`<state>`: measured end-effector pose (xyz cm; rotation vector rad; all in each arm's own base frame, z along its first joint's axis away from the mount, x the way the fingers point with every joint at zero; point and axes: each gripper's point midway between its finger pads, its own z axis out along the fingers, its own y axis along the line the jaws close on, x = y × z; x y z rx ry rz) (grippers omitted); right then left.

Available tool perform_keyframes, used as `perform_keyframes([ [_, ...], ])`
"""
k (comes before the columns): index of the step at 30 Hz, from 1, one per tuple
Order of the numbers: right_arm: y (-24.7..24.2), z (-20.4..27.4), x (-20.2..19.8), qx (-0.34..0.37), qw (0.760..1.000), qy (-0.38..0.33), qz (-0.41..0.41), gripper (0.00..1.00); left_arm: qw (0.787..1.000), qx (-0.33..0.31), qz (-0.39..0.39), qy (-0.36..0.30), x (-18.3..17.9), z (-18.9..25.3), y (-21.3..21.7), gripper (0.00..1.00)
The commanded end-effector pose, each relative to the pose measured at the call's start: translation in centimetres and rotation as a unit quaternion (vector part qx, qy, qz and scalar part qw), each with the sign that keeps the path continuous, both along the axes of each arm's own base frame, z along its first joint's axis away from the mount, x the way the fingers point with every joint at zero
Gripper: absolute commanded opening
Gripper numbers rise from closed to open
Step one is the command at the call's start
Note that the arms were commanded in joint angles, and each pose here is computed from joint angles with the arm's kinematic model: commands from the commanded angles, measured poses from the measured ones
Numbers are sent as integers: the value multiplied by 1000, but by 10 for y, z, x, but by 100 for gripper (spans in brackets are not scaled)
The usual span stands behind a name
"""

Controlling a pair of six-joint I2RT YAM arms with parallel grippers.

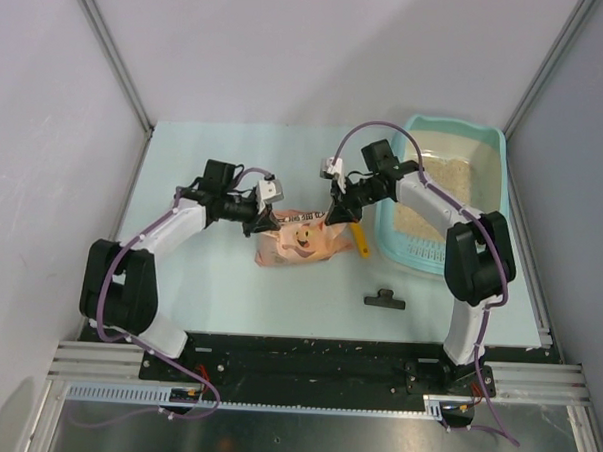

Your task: Fill the litter box with clean litter

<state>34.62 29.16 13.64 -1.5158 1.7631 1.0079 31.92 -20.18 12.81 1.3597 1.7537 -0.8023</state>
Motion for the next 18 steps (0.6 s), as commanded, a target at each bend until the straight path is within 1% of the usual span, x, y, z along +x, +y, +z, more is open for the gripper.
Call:
perform_keyframes([
  [1, 10, 40, 0, 29, 999, -34, 16, 0, 999, 32, 34, 6, -8, 2, 42, 0],
  [5, 28, 43, -2, 34, 998, -46, 42, 0, 998, 36, 54, -12, 0, 21, 63, 0],
  [7, 35, 47, 1, 43, 997, -48, 45, 0, 998, 34, 54, -13, -1, 24, 65, 0],
  [8, 37, 41, 1, 42, 997, -40, 47, 0, 998, 28, 50, -16, -1, 28, 62, 0],
  [9, 39, 41, 1, 43, 997, -40, 51, 0, 999, 16, 42, -15, -2, 32, 57, 6],
  [12, 44, 40, -1, 45, 997, -37, 58, 0, 1000, 5, 7, -26, -6, 44, 33, 36],
  [14, 46, 41, -2, 47, 997, -34, 58, 0, 998, 1, -34, -46, -13, 53, 7, 44],
  [15, 46, 40, -3, 47, 997, -34, 58, 0, 997, -5, -43, -62, -9, 57, -4, 46],
  [16, 47, 40, -3, 47, 997, -34, 59, 0, 997, -14, -53, -56, -15, 60, -19, 47],
  [18, 46, 39, -2, 47, 997, -33, 58, 0, 995, -27, -57, -75, -4, 64, -37, 49],
])
